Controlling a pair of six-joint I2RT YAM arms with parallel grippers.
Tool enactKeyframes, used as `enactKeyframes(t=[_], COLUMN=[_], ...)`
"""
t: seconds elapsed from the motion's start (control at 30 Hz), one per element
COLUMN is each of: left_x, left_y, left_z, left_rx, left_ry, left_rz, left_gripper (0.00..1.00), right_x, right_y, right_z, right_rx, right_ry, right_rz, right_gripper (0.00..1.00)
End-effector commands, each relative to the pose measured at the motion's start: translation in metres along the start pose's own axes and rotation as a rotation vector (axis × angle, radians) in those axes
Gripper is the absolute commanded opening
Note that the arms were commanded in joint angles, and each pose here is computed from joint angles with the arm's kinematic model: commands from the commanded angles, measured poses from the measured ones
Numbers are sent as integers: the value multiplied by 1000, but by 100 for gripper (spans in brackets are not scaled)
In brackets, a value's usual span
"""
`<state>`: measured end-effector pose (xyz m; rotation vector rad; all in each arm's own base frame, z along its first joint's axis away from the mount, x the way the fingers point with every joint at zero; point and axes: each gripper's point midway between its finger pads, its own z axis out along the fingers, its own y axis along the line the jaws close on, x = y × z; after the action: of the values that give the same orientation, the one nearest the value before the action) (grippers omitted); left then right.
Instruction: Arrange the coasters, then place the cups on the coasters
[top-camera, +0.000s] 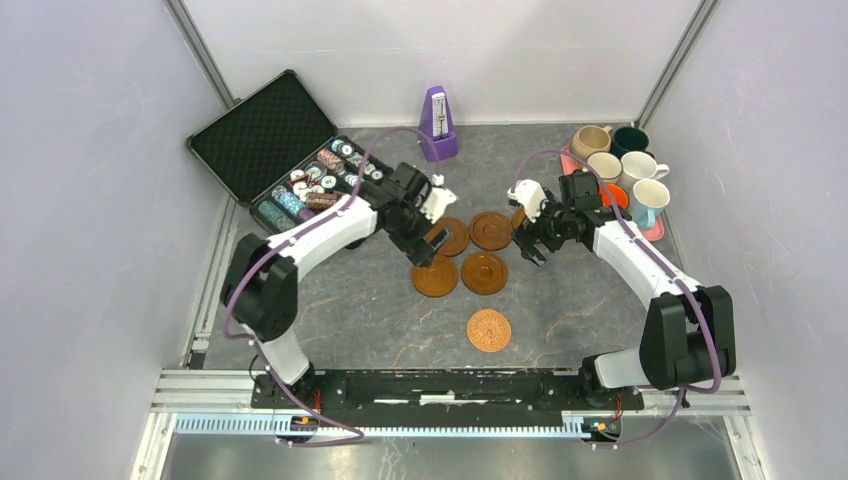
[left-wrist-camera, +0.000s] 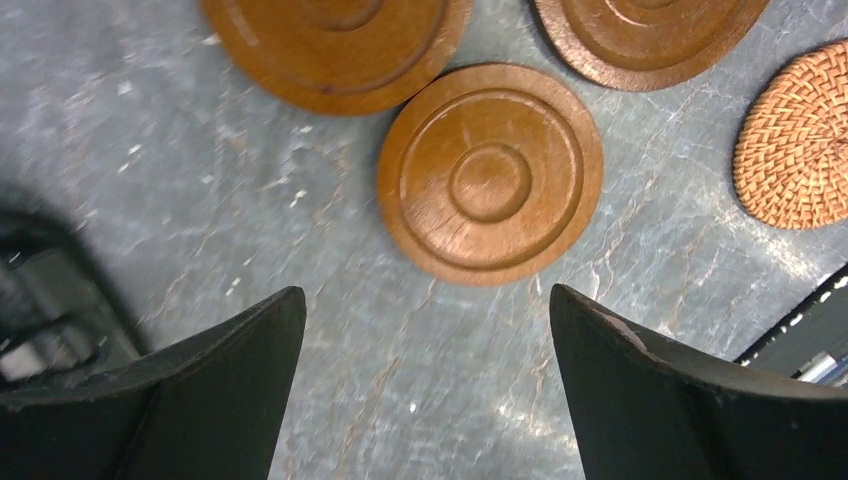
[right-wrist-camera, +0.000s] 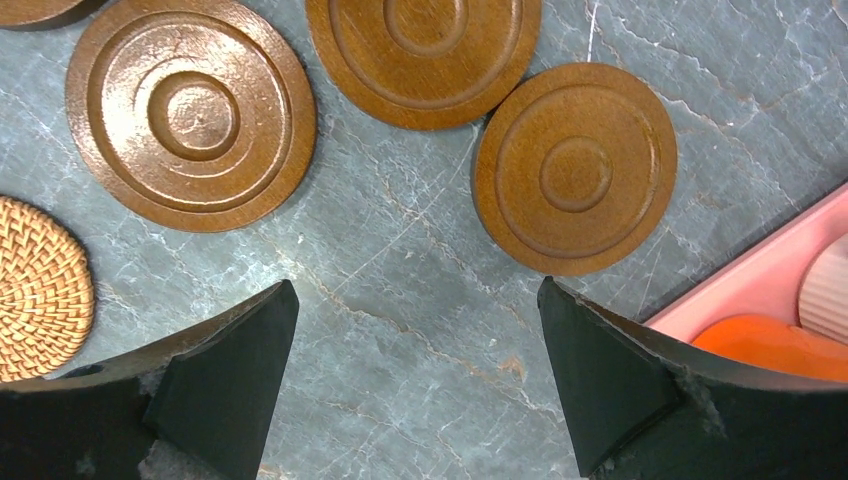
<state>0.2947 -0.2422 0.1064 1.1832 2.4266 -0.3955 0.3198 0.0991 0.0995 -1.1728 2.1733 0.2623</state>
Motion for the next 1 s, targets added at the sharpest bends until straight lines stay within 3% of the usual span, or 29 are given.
enactKeyframes(t=[0.0, 0.33, 0.43, 0.67, 0.93, 0.97], left_x=[-14, 14, 24, 65, 121, 131], left_y=[-2, 7, 11, 10, 29, 33], left_z=[31, 77, 81, 68, 36, 31], left_rx=[-19, -62, -81, -53, -71, -75], left_ry=[-18, 104, 135, 218, 304, 318], left_rz=[54, 87, 94, 102, 59, 48], left_gripper=[96, 73, 61, 42, 34, 33], right_x=[4, 2, -1, -5, -6, -6], right_y=[-9, -13, -12, -6, 16, 20], right_z=[-3, -1, 1, 12, 31, 34], right_rx=[43, 52, 41, -3, -60, -70], right_ry=[11, 6, -5, -23, -23, -22], right_rz=[-9, -9, -9, -14, -52, -65], right_gripper=[98, 98, 98, 98, 99, 95])
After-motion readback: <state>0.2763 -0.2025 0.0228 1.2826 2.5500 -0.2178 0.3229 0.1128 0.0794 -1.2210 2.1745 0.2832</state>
